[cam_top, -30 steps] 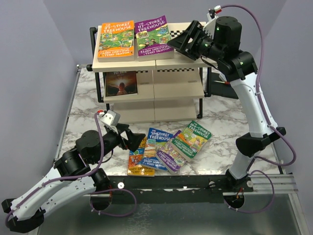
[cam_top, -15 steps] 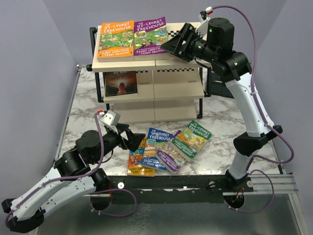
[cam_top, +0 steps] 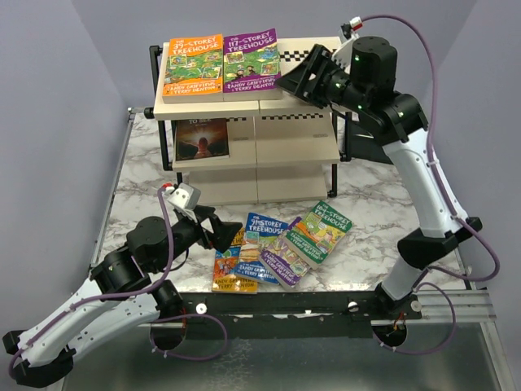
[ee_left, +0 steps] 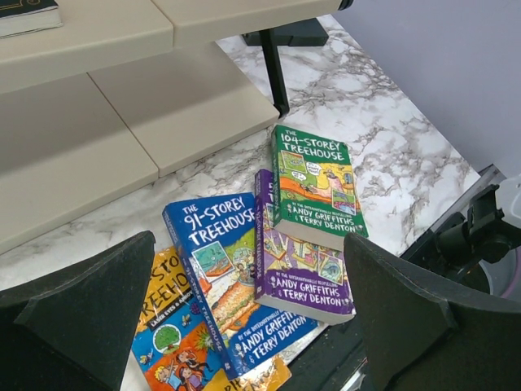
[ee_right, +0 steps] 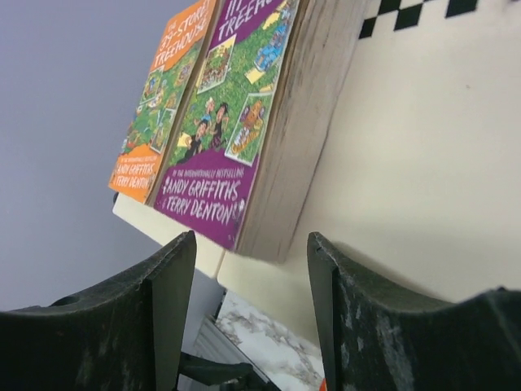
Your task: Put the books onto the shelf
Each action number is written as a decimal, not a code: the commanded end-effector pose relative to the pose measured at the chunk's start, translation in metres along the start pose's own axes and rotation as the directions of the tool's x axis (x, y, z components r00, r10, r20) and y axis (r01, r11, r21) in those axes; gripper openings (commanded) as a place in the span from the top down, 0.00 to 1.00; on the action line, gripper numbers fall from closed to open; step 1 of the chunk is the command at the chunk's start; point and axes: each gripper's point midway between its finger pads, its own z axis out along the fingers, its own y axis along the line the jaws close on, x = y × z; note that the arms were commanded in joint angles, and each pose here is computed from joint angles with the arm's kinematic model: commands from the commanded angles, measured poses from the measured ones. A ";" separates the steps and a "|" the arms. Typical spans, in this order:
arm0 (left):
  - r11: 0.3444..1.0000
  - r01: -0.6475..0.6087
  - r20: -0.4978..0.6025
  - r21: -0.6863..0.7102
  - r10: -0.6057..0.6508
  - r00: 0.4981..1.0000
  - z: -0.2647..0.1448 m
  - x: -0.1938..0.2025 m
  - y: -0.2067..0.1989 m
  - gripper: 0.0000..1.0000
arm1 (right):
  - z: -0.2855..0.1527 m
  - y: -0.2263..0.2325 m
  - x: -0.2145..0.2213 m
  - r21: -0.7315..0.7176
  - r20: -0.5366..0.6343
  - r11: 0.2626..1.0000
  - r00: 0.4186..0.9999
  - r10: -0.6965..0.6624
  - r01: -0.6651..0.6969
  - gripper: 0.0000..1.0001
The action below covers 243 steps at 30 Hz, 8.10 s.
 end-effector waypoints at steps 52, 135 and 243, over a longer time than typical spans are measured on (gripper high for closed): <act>0.985 0.122 -0.350 0.119 -0.073 0.934 0.220 0.116 -0.064 0.11 | -0.173 -0.323 0.324 0.670 0.007 0.688 0.929 0.370 -0.279 0.19; 0.995 -0.081 -0.542 0.054 0.098 0.835 0.245 0.205 -0.079 0.44 | -0.167 -0.368 0.337 0.593 0.277 0.639 0.870 0.408 -0.489 0.58; 0.621 0.651 -0.210 0.437 -0.633 0.745 0.101 -0.026 -0.111 1.00 | -0.170 -0.079 0.149 -0.102 -0.017 0.981 0.985 -0.170 0.167 0.79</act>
